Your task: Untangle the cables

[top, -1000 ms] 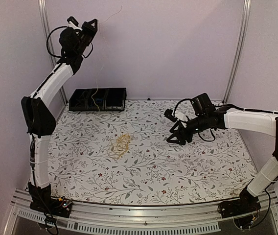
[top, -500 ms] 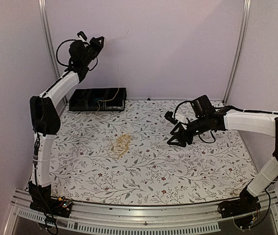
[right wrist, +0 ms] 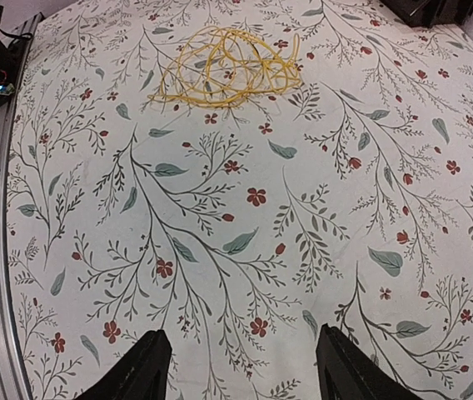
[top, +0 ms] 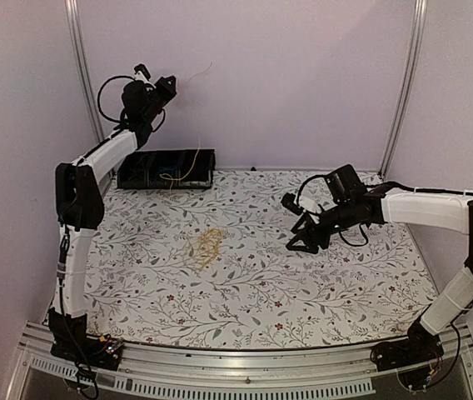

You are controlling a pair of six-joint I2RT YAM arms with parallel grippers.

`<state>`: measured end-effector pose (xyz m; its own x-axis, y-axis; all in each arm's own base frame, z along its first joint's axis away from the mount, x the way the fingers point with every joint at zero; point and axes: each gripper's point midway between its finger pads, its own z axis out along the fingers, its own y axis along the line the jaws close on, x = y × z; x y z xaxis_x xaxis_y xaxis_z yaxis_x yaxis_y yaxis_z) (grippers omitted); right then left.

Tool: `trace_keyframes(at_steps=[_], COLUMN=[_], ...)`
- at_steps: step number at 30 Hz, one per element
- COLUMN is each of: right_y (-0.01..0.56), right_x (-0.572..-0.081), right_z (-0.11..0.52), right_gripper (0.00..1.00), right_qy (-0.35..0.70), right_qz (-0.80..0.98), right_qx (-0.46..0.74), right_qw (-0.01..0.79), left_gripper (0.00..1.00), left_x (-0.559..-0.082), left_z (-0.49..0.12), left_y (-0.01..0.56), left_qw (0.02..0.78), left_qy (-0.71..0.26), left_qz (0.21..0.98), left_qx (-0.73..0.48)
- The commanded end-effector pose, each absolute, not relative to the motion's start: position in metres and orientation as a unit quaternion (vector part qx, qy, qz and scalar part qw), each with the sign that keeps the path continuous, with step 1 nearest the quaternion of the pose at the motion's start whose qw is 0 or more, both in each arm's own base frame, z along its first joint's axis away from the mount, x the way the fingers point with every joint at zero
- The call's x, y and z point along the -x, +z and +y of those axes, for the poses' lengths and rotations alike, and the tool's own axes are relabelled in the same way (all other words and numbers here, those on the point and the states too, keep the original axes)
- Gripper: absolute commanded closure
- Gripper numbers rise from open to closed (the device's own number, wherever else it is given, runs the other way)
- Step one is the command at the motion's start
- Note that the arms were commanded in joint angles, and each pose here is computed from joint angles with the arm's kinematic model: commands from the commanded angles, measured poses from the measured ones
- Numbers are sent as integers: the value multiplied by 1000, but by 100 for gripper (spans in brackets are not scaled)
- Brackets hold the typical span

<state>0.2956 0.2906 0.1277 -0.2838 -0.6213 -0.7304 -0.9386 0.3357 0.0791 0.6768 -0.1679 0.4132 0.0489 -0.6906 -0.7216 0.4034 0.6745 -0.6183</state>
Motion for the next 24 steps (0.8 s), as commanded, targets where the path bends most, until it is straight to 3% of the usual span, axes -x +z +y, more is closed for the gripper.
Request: trace_keyframes(at_steps=[1, 11, 16, 24], right_y=[129, 119, 120, 124], right_x=[-282, -274, -279, -282], right_z=[282, 276, 278, 279], right_gripper=[36, 35, 35, 35], right_qy=[269, 264, 259, 255], right_qz=[764, 772, 769, 763], right_qx=[509, 512, 518, 524], right_qw=[290, 268, 272, 279], left_gripper=[100, 100, 100, 100], left_x=[-707, -727, -726, -707], left_z=[-161, -157, -177, -192], left_y=[339, 274, 232, 201], left_qw=[718, 740, 699, 670], left_qy=[-317, -175, -160, -13], left_qz=[605, 637, 690, 740], left_qx=[129, 129, 99, 55])
